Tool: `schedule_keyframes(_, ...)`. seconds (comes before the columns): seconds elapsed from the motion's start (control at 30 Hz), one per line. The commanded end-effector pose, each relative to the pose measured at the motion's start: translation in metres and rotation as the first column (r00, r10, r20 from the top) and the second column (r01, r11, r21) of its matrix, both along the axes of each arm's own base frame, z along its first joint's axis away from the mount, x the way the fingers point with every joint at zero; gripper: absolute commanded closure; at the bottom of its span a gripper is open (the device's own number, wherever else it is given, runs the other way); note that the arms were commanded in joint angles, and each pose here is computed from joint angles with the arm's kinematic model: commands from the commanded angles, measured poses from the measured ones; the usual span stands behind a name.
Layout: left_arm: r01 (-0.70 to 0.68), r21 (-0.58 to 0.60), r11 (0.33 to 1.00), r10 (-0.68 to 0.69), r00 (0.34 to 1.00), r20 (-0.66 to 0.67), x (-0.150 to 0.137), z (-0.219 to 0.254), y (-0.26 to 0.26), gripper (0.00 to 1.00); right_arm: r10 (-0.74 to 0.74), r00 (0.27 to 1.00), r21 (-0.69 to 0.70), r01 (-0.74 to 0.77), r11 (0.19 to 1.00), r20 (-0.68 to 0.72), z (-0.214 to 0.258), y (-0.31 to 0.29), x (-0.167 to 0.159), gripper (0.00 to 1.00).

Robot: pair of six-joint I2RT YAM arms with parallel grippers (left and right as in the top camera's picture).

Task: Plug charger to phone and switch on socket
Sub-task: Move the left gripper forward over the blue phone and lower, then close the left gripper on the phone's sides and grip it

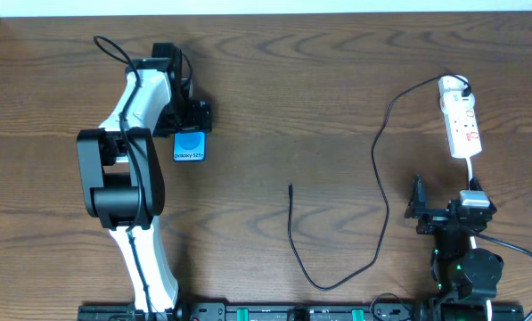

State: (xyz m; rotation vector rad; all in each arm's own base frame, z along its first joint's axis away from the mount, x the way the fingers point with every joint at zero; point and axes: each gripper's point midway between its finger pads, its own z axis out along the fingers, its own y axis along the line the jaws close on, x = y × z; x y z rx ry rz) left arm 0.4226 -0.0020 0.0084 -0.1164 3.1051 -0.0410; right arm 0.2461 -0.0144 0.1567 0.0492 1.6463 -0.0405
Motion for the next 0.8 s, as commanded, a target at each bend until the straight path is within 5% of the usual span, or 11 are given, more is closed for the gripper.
schedule_keyframes(0.0, -0.013, -0.007, 1.000, 0.013, 1.000, -0.016, -0.005, -0.007, 0.001, 0.02, 0.002, 1.000, -0.011, -0.002, 1.000, 0.000, 0.000, 0.001, 0.000, 0.01)
schedule_keyframes(0.77, 0.050, 0.029, 0.998, -0.051, 0.998, 0.044, 0.009, -0.007, 0.006, 0.02, 0.002, 1.000, -0.011, -0.002, 1.000, 0.000, 0.000, 0.001, 0.000, 0.01)
